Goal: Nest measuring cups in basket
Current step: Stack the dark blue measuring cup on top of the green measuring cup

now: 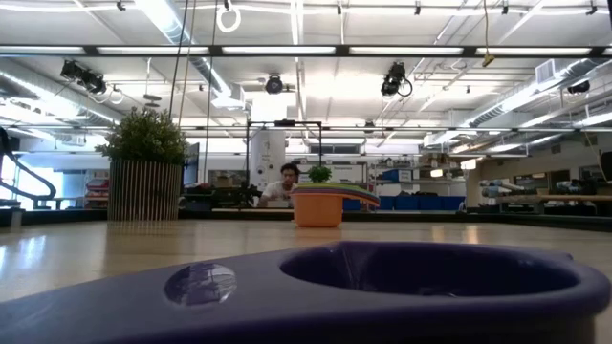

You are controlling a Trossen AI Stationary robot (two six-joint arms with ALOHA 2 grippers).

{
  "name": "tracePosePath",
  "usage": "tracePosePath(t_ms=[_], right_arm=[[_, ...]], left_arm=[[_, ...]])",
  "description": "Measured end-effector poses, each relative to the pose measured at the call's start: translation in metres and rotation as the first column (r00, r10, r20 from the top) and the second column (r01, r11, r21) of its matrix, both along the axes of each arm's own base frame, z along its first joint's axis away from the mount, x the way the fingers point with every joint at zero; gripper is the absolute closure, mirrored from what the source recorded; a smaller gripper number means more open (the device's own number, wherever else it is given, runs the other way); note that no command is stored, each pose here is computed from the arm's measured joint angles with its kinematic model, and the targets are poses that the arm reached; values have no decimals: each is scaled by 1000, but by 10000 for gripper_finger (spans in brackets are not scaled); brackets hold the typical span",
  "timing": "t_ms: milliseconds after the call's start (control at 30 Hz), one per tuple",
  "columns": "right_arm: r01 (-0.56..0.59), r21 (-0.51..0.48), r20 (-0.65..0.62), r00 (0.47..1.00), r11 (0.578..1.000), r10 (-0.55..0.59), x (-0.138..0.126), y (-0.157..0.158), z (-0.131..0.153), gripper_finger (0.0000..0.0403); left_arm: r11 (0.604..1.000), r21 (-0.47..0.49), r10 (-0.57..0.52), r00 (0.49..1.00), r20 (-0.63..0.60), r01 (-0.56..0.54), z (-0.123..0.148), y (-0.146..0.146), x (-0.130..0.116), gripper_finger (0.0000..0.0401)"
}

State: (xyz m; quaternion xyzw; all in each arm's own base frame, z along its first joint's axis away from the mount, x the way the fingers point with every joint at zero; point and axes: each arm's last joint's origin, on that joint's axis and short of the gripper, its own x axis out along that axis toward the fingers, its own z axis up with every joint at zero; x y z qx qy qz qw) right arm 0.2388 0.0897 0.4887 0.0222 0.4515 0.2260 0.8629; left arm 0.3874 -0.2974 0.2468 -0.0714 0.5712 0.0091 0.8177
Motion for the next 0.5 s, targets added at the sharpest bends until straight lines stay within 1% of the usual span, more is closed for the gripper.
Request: tracePosePath(t_ms=[100, 233, 333, 400, 500], right_arm=[[3, 13, -13, 1000, 1000, -3, 1, 2, -1, 318], [-3, -16, -31, 1000, 1000, 2, 4, 10, -8, 321], [-30, -39, -50, 998, 999, 28, 4, 21, -14, 328], [-41, -72, -50, 998, 997, 37, 4, 29, -20, 334], [-62, -94, -52, 997, 994, 57, 7, 42, -29, 340]], left_arm=[[999, -31, 29, 999, -32, -30, -4, 0, 1, 275], [995, -48, 86, 994, -61, -89, -4, 1, -1, 275], [993, -54, 98, 987, -129, -105, -2, 4, -6, 275], [993, -37, 107, 979, -172, -115, 2, 5, -13, 275], [994, -19, 106, 977, -186, -112, 11, 6, -22, 275]])
